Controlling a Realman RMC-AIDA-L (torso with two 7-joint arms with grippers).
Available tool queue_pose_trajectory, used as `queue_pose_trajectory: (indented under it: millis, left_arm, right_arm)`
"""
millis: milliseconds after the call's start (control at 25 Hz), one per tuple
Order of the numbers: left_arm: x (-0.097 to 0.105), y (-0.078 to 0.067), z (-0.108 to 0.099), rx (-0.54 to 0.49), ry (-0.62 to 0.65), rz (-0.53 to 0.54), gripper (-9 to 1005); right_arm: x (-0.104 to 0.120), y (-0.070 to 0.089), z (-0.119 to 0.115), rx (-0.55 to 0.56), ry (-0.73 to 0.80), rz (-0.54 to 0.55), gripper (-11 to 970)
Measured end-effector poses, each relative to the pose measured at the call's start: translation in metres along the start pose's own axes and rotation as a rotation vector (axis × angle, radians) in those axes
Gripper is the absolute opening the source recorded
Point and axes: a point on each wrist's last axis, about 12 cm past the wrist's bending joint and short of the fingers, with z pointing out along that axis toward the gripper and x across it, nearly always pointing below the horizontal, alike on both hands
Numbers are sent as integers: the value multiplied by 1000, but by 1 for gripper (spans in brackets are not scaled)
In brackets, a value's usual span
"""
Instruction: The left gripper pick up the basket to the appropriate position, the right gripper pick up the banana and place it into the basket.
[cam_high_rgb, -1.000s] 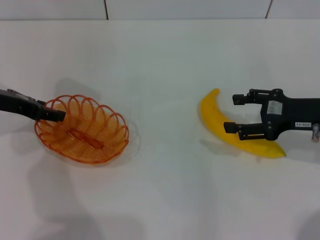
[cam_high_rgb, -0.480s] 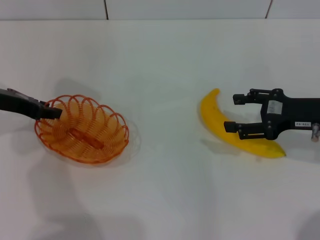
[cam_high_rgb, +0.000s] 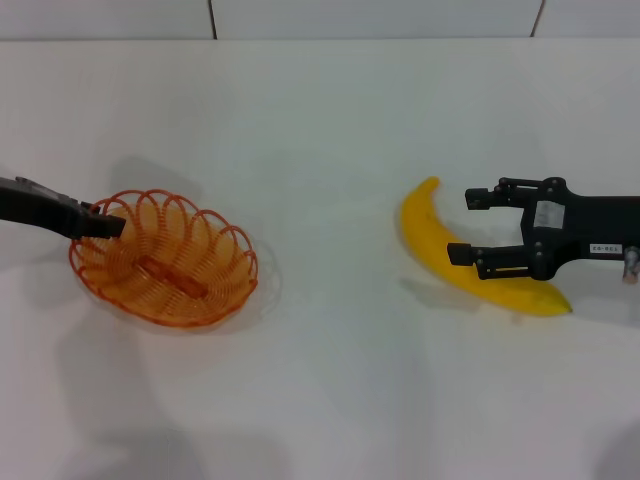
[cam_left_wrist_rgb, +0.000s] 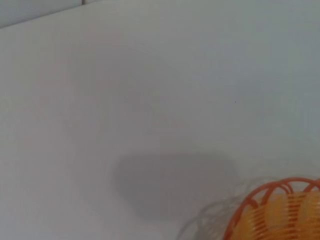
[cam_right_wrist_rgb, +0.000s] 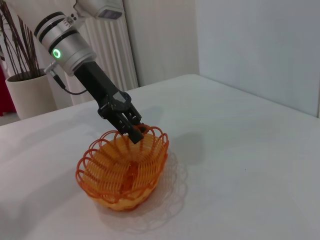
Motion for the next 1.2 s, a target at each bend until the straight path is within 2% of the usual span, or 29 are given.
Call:
queue_pose_trajectory:
  millis: [480, 1200]
  left_arm:
    - [4, 0, 5, 16, 17, -17, 416]
    - [-1, 1, 3, 3, 6, -4, 184]
  right_arm:
    - [-1, 0, 0, -4, -2, 1, 835]
    - [-1, 0, 0, -1, -2, 1, 834]
